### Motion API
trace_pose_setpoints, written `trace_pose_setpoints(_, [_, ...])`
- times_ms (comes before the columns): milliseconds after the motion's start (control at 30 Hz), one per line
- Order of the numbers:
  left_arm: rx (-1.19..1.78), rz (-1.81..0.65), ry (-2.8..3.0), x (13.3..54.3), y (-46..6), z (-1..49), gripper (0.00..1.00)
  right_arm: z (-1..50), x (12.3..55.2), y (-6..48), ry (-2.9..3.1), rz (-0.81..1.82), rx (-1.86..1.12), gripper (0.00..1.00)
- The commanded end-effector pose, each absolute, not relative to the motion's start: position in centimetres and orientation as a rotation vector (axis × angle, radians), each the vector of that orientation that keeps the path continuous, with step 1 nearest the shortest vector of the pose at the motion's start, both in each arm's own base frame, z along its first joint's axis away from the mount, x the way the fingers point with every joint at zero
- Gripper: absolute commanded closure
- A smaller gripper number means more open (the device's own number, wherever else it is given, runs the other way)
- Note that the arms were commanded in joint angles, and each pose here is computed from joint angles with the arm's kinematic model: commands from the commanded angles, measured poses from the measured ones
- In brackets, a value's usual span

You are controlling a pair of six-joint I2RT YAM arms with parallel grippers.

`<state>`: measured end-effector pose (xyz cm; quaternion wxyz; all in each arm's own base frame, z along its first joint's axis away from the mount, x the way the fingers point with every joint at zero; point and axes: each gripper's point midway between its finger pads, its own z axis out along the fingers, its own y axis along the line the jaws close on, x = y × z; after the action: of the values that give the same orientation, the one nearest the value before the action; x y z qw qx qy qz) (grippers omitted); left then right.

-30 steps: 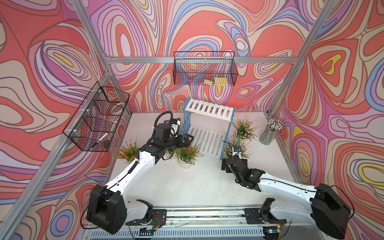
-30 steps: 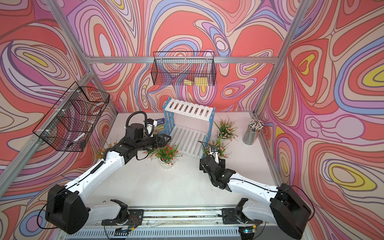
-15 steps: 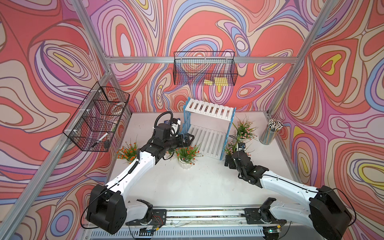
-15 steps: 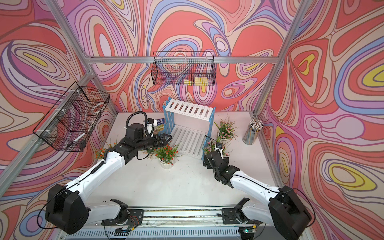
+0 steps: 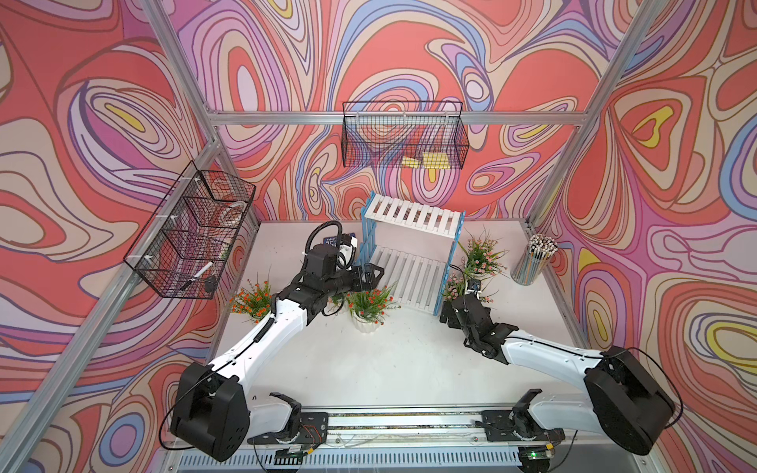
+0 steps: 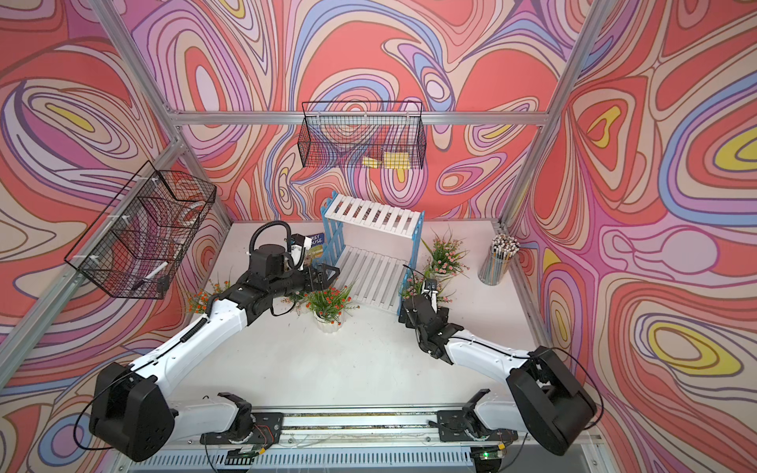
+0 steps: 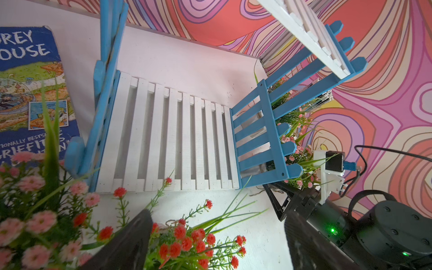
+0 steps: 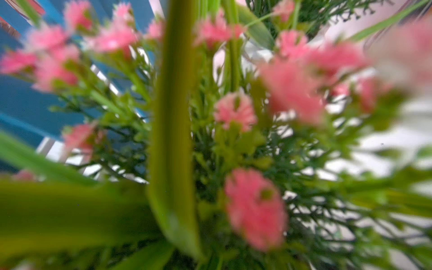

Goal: Place the baby's breath potted plants on the rack by color
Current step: Pick up the baby's breath potted plant from the center of the board.

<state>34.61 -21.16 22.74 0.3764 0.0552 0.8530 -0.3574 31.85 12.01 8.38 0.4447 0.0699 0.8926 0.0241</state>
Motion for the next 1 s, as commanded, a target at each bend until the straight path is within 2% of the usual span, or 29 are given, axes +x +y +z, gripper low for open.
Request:
trace_pose_setpoints(0, [0.143,-0.936,2.164,34.6,-21.5,23.0,0.10,9.0,33.1,11.7,2.158,0.050,0.178,0.02])
trace_pose_setpoints(133, [0.144,-0.941,2.162,34.7,-21.6,23.0,0.10,8.4,33.9,11.5,2.171,0.057,0.198,0.02])
trace_pose_setpoints(433, [0.153,-0.944,2.153,34.6,-21.6,23.1,0.10,7.7,35.0,11.1,2.133,0.027,0.216,0.11])
trace_pose_setpoints(800, [0.164,-0.951,2.140,34.5,-21.8,23.4,0.10,7.9,35.8,11.0,2.124,0.023,0.244,0.37])
trace_pose_setpoints(967, [0.162,-0.954,2.138,34.6,-21.9,23.2,0.10,9.8,34.8,10.1,2.090,0.026,0.267,0.41])
